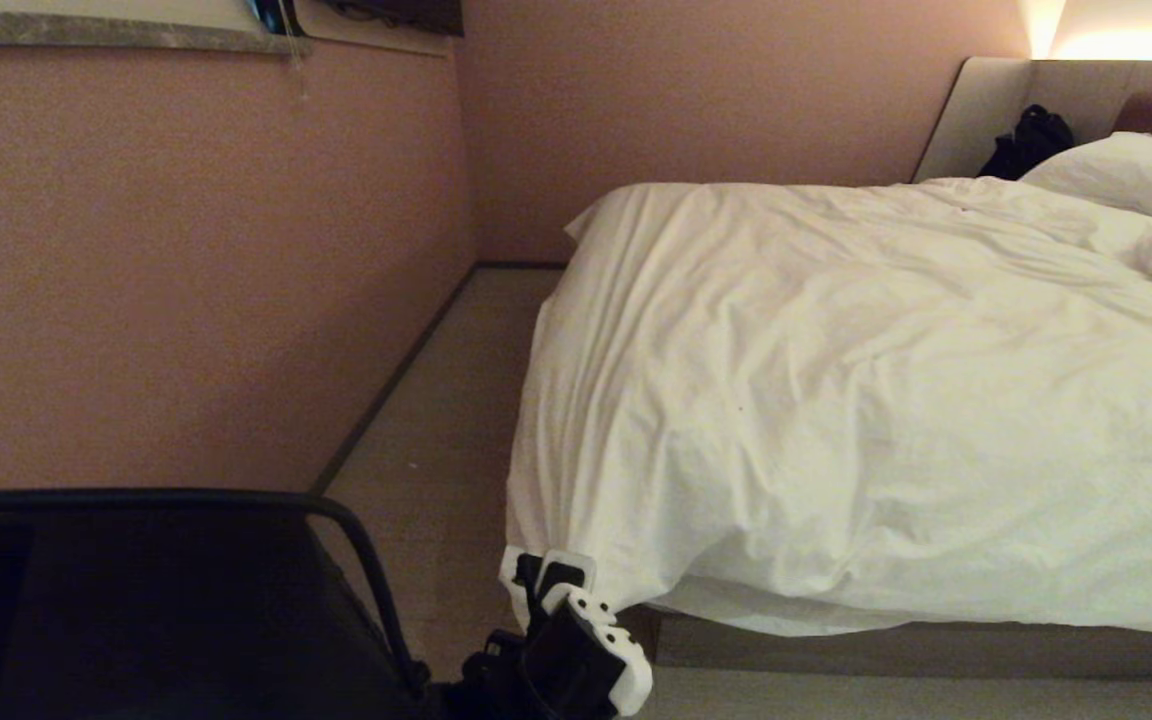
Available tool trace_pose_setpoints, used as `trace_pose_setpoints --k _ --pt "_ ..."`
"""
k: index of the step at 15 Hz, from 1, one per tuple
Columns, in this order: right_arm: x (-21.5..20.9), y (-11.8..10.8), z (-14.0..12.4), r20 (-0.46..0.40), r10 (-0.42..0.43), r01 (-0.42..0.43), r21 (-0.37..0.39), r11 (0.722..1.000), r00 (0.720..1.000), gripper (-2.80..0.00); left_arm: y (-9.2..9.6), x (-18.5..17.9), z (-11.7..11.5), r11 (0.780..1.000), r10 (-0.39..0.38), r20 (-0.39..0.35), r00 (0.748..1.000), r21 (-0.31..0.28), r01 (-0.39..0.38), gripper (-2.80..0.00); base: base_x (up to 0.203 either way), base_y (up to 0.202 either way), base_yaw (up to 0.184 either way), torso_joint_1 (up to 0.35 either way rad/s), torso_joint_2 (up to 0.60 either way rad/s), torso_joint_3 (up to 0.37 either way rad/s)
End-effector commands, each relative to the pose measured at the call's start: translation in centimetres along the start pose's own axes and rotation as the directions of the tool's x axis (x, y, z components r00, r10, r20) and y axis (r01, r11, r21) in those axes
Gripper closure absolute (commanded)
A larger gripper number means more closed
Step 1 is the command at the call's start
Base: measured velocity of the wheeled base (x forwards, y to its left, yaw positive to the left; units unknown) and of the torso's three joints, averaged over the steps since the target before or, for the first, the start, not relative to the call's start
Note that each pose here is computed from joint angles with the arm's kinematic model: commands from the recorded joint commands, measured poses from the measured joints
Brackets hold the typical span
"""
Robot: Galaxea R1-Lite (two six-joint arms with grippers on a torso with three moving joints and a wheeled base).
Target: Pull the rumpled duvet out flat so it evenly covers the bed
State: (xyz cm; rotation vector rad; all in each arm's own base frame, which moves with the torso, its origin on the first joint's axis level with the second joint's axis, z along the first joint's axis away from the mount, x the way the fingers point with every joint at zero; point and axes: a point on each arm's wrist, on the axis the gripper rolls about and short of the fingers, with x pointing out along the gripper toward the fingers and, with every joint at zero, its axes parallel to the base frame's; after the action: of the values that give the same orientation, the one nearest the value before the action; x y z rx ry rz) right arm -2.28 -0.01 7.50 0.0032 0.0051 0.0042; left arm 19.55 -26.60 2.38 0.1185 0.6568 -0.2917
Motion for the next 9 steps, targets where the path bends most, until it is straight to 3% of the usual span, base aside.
trace_pose_setpoints --k 1,6,9 --pt "0.0 0.0 0.0 0.001 0.0 0.0 0.0 1.0 1.0 0.0 0.5 1.7 2.7 0.997 0.032 0.077 0.997 -0.071 -0.026 -2.8 0.0 0.0 0.0 0.0 0.0 0.0" --pt "0.0 0.0 0.0 0.001 0.0 0.0 0.0 1.0 1.0 0.0 6.0 7.1 7.8 0.968 0.219 0.154 0.964 -0.158 -0.194 -2.8 0.0 0.0 0.0 0.0 0.0 0.0" --pt "0.0 0.0 0.0 0.001 0.0 0.0 0.0 1.0 1.0 0.0 8.8 7.4 10.6 0.948 0.269 0.206 0.941 -0.231 -0.221 -2.8 0.0 0.0 0.0 0.0 0.0 0.0"
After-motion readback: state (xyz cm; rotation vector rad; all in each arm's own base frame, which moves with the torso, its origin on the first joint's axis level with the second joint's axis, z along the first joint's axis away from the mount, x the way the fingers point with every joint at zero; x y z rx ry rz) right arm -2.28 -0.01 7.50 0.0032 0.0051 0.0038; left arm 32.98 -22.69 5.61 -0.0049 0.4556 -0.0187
